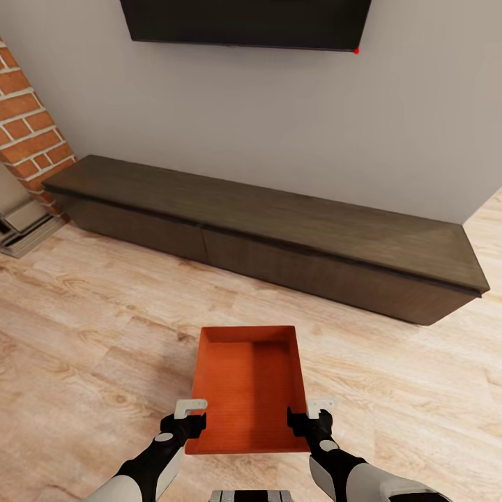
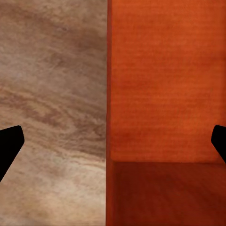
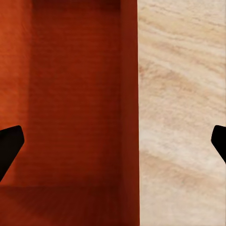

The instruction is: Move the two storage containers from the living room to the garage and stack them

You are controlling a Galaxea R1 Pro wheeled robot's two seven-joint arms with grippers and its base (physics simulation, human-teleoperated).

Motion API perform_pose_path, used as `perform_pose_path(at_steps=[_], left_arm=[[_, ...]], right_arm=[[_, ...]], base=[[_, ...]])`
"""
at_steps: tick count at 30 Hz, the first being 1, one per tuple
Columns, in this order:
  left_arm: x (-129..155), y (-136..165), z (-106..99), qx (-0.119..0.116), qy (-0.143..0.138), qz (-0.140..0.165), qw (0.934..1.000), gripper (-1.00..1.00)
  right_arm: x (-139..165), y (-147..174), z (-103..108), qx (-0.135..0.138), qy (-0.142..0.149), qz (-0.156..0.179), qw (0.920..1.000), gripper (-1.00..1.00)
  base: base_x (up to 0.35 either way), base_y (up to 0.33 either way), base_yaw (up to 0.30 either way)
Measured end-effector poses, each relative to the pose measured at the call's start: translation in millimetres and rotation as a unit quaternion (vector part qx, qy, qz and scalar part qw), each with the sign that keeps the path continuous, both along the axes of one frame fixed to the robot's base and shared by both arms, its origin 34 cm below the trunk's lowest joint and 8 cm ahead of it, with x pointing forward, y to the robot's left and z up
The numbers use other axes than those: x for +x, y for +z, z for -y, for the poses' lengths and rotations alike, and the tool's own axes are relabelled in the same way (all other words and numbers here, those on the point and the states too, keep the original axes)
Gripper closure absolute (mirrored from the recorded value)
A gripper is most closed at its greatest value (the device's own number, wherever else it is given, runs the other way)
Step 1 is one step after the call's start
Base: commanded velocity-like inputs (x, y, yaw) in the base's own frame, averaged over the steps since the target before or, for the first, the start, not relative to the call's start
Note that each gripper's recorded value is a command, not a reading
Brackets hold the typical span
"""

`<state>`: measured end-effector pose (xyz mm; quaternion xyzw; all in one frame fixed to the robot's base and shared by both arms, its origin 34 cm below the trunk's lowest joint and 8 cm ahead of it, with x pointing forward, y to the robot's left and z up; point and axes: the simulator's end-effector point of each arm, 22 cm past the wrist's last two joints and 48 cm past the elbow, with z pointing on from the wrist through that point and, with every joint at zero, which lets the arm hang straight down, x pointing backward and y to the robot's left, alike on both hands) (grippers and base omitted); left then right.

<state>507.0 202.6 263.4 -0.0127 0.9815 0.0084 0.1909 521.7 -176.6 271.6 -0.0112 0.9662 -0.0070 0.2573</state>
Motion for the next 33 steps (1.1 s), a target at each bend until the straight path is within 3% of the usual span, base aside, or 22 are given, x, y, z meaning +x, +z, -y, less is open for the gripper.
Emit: perform_pose_path(at_steps=[22, 33], left_arm=[[-7.8, -46.2, -1.5, 0.001, 0.0, 0.002, 1.0, -1.0], [-7.6, -46.3, -2.7, 0.002, 0.0, 0.002, 1.0, -1.0]], right_arm=[[-9.3, -46.7, 0.0, 0.0, 0.0, 0.0, 1.0, -1.0], [-9.3, -46.8, 0.1, 0.0, -0.001, 0.0, 1.0, -1.0]], base=[[0.0, 0.0, 0.0], [0.0, 0.0, 0.0]])
